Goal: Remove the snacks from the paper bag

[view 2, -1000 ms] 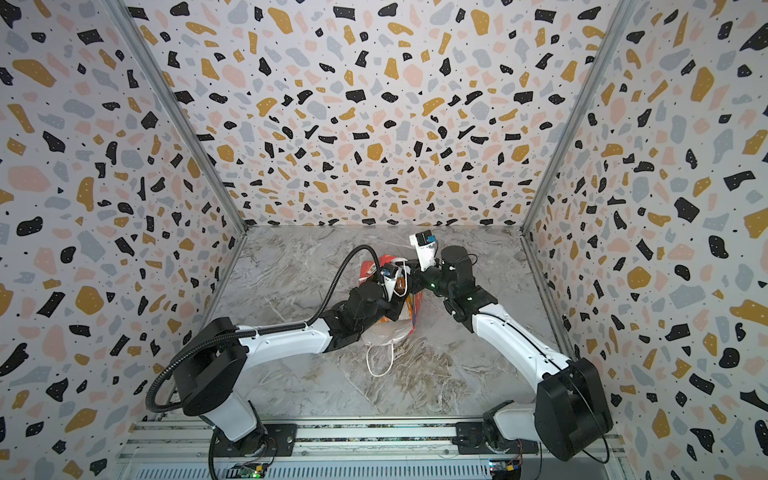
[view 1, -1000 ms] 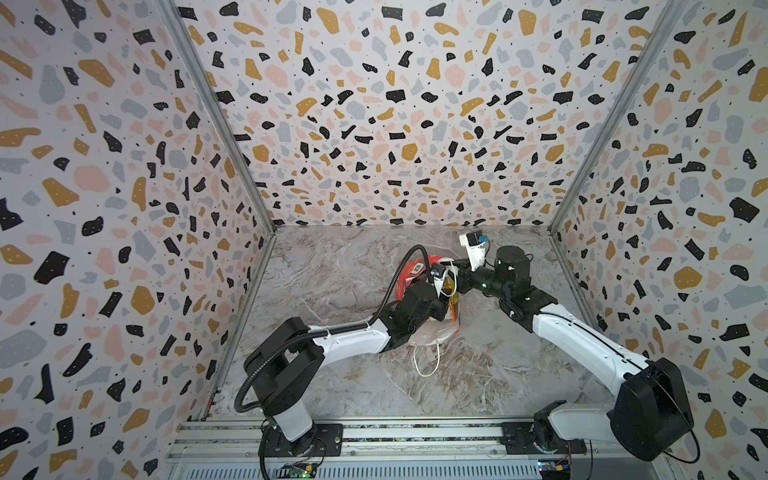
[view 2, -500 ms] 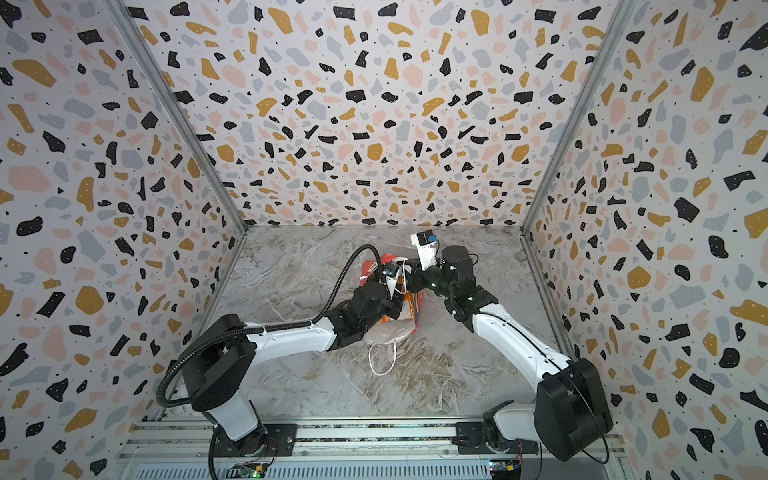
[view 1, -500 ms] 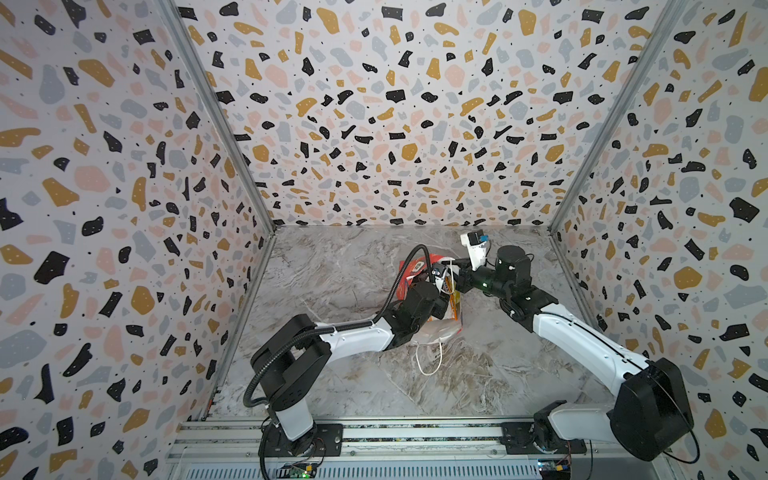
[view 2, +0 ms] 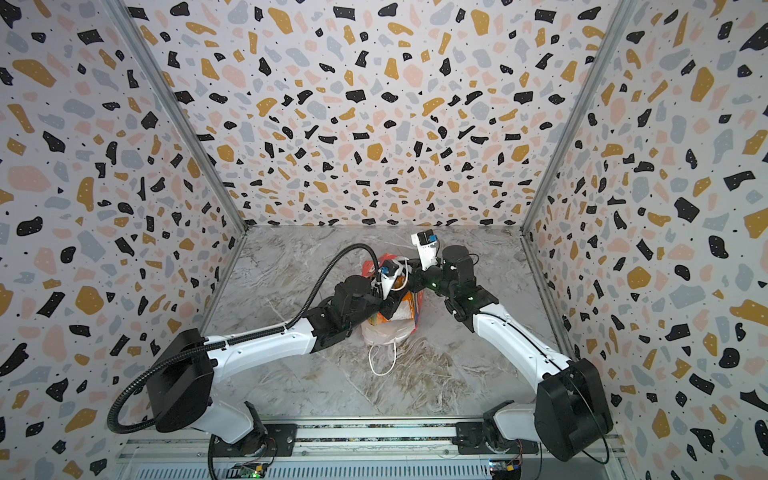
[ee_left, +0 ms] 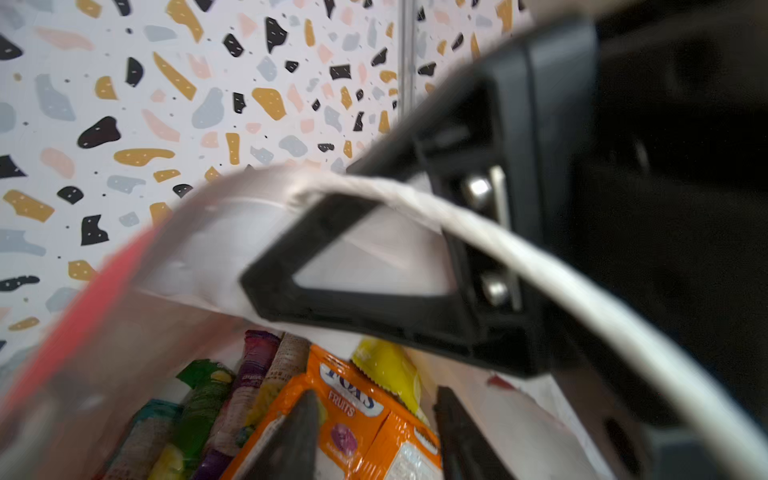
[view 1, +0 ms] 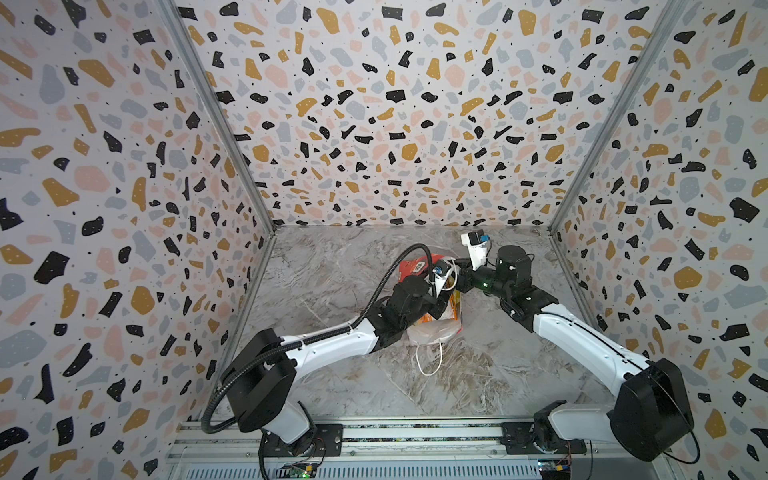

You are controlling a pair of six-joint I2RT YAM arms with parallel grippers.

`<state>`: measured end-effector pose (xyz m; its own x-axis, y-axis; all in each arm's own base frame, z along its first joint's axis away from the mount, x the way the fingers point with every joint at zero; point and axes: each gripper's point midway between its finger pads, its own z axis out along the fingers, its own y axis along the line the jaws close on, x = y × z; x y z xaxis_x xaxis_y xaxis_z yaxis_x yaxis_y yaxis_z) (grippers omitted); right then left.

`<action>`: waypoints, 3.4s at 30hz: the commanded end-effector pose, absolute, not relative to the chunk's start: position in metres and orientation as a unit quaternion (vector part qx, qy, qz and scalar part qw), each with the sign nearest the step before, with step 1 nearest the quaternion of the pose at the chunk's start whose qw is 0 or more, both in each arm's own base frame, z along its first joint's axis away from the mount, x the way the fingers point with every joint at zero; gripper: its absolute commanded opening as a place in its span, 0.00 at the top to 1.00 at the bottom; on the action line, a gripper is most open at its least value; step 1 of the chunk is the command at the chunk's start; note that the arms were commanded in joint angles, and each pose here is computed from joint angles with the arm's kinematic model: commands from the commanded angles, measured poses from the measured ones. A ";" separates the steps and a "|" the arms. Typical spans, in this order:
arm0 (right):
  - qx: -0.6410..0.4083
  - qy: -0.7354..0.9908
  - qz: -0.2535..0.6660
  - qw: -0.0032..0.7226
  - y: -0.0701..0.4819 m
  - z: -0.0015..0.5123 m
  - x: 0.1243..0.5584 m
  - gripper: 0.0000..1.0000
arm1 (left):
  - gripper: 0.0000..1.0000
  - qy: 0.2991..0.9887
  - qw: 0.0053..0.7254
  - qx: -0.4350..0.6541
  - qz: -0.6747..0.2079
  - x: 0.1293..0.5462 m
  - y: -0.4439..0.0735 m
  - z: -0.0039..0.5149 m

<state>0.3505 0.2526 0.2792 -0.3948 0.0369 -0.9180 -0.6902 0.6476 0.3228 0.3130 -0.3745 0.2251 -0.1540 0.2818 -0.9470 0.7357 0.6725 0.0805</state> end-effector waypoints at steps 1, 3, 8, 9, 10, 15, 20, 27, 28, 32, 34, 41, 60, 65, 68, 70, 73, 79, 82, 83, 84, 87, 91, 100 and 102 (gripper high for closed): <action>-0.210 0.717 0.365 0.556 0.245 0.319 0.349 1.00 | 0.36 0.711 0.536 0.422 -0.170 0.308 -0.378 0.212; -0.209 0.717 0.364 0.556 0.245 0.319 0.349 1.00 | 0.28 0.706 0.529 0.445 -0.155 0.307 -0.377 0.207; -0.211 0.715 0.367 0.557 0.245 0.321 0.348 1.00 | 0.22 0.692 0.518 0.486 -0.128 0.306 -0.378 0.193; -0.211 0.716 0.367 0.556 0.245 0.320 0.348 1.00 | 0.19 0.693 0.516 0.488 -0.121 0.307 -0.378 0.190; -0.211 0.715 0.366 0.556 0.245 0.321 0.348 1.00 | 0.19 0.695 0.515 0.489 -0.114 0.309 -0.377 0.186; -0.211 0.716 0.366 0.555 0.245 0.320 0.349 1.00 | 0.15 0.711 0.496 0.493 -0.076 0.320 -0.375 0.169; -0.212 0.715 0.368 0.555 0.246 0.320 0.349 1.00 | 0.13 0.714 0.504 0.481 -0.066 0.326 -0.376 0.169; -0.213 0.716 0.370 0.553 0.246 0.318 0.348 1.00 | 0.11 0.721 0.501 0.476 -0.059 0.332 -0.379 0.157; -0.214 0.715 0.372 0.552 0.248 0.319 0.348 1.00 | 0.11 0.721 0.502 0.473 -0.062 0.332 -0.379 0.157; -0.215 0.715 0.376 0.549 0.249 0.316 0.347 1.00 | 0.12 0.714 0.520 0.461 -0.084 0.328 -0.381 0.173; -0.217 0.715 0.374 0.550 0.249 0.317 0.347 1.00 | 0.13 0.704 0.537 0.453 -0.098 0.326 -0.381 0.186; -0.217 0.713 0.372 0.553 0.248 0.323 0.347 1.00 | 0.17 0.668 0.591 0.432 -0.135 0.305 -0.364 0.239; -0.212 0.713 0.383 0.548 0.250 0.330 0.348 1.00 | 0.36 0.589 0.580 0.560 -0.051 0.286 -0.353 0.199; -0.211 0.713 0.385 0.547 0.249 0.327 0.347 1.00 | 0.32 0.588 0.580 0.564 0.000 0.308 -0.361 0.196; -0.212 0.712 0.386 0.547 0.250 0.329 0.346 1.00 | 0.31 0.591 0.583 0.557 0.019 0.321 -0.365 0.200; -0.215 0.710 0.386 0.548 0.250 0.330 0.345 1.00 | 0.30 0.588 0.588 0.555 0.013 0.326 -0.368 0.205; -0.215 0.706 0.387 0.552 0.249 0.330 0.343 1.00 | 0.28 0.587 0.590 0.554 0.002 0.338 -0.373 0.208; -0.220 0.701 0.390 0.556 0.249 0.333 0.340 1.00 | 0.27 0.595 0.560 0.577 -0.011 0.355 -0.378 0.191; -0.222 0.698 0.392 0.557 0.250 0.333 0.339 1.00 | 0.26 0.601 0.551 0.579 -0.020 0.362 -0.379 0.186; -0.223 0.698 0.392 0.556 0.250 0.332 0.340 1.00 | 0.26 0.602 0.549 0.579 -0.025 0.364 -0.379 0.187; -0.224 0.698 0.392 0.556 0.250 0.333 0.340 1.00 | 0.25 0.603 0.547 0.580 -0.029 0.365 -0.379 0.186; -0.227 0.697 0.394 0.554 0.251 0.331 0.339 1.00 | 0.30 0.605 0.538 0.587 -0.032 0.367 -0.381 0.180; -0.227 0.694 0.394 0.558 0.250 0.334 0.338 1.00 | 0.44 0.613 0.522 0.592 -0.033 0.366 -0.381 0.170; -0.223 0.694 0.390 0.563 0.248 0.335 0.338 1.00 | 0.83 0.626 0.503 0.595 -0.034 0.364 -0.377 0.156; -0.221 0.694 0.388 0.564 0.248 0.334 0.339 1.00 | 0.90 0.626 0.501 0.597 -0.036 0.362 -0.376 0.156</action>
